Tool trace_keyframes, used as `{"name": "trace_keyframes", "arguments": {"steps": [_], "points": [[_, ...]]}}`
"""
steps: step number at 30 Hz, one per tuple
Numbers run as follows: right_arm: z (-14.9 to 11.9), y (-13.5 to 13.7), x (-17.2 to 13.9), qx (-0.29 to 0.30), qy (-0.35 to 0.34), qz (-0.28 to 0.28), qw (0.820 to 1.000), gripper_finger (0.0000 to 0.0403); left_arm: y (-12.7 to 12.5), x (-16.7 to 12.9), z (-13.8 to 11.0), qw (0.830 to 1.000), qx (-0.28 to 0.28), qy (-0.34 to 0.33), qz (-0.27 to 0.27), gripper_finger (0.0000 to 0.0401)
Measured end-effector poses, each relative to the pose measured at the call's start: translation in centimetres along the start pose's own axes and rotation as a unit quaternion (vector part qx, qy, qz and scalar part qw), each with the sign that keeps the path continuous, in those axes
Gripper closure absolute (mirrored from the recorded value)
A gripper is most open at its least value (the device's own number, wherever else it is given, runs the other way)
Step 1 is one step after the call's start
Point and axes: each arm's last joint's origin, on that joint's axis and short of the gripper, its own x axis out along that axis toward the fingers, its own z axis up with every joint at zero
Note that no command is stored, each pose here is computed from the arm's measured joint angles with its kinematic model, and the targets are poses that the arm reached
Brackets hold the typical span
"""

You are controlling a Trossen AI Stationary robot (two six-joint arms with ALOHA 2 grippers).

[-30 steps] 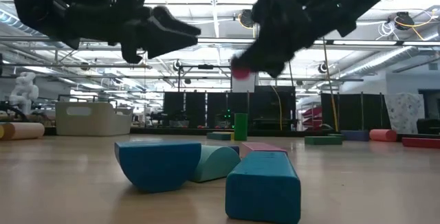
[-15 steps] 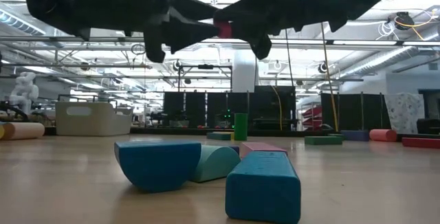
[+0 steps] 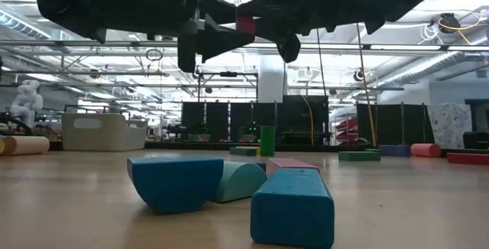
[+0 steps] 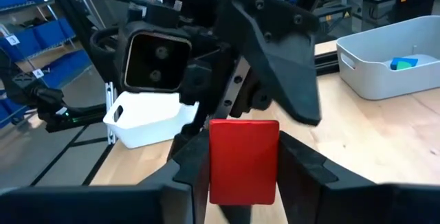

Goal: Sort blocks by size
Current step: Put the red half-circle block into the gray bin

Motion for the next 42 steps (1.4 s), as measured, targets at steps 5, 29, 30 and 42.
{"name": "trace_keyframes", "arguments": {"steps": [5,29,30,42], "points": [[0.0,0.0,0.0,0.006,0.0,-0.001,1.0,0.0285,0.0,0.0,0.0,1.0,0.002,-0.001,0.001,0.015],[-0.1,-0.6,-0.1,0.081,-0.01,-0.066,0.994,0.0271,0.1,0.1,0.2,1.0,-0.02,-0.004,0.001,0.0211],[-0.1,-0.6,-0.1,0.086,-0.013,-0.071,0.994,0.0265,0.1,0.1,0.2,1.0,-0.028,-0.002,0.003,0.0211],[0.5,-1.1,-0.5,0.094,-0.023,-0.095,0.991,0.0124,0.4,0.2,0.2,0.999,-0.044,0.013,0.023,0.0213]]}}
